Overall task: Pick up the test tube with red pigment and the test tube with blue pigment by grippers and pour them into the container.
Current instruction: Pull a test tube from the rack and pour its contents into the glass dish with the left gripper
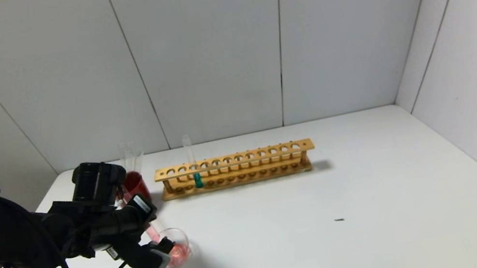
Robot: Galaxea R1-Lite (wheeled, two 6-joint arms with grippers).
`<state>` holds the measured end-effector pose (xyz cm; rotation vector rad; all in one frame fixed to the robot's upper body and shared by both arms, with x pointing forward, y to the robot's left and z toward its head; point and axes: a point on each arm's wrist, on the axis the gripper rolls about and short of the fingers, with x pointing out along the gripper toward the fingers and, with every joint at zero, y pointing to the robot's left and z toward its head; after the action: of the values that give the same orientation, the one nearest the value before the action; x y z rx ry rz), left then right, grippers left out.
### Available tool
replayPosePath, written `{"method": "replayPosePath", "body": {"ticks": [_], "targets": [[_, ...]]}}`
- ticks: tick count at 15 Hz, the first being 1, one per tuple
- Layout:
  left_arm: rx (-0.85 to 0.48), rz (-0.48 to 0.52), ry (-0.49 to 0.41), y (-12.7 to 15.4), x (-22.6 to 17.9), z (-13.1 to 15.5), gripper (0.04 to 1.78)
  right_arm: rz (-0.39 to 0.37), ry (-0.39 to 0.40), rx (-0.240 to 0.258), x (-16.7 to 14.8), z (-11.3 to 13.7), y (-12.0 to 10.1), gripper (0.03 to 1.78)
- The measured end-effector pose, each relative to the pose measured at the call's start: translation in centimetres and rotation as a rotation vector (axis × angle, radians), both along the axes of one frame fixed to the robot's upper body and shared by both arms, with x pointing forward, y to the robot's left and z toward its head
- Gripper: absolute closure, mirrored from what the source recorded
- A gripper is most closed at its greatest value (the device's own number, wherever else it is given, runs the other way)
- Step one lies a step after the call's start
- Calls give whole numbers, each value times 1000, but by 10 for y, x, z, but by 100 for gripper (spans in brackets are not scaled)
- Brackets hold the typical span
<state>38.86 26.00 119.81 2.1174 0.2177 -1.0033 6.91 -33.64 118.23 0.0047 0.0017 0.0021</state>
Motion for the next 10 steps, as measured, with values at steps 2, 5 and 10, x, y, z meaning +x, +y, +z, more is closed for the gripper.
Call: {"method": "replayPosePath", "body": {"ticks": [2,5,10], "targets": [[11,-9,-2,0,0,0,149,0,0,0,0,0,0,6],[26,-30,-56,0,3,3,149,0,0,0,0,0,0,6],[50,-60,-93,-1,4,7,149,0,0,0,0,0,0,6]]}}
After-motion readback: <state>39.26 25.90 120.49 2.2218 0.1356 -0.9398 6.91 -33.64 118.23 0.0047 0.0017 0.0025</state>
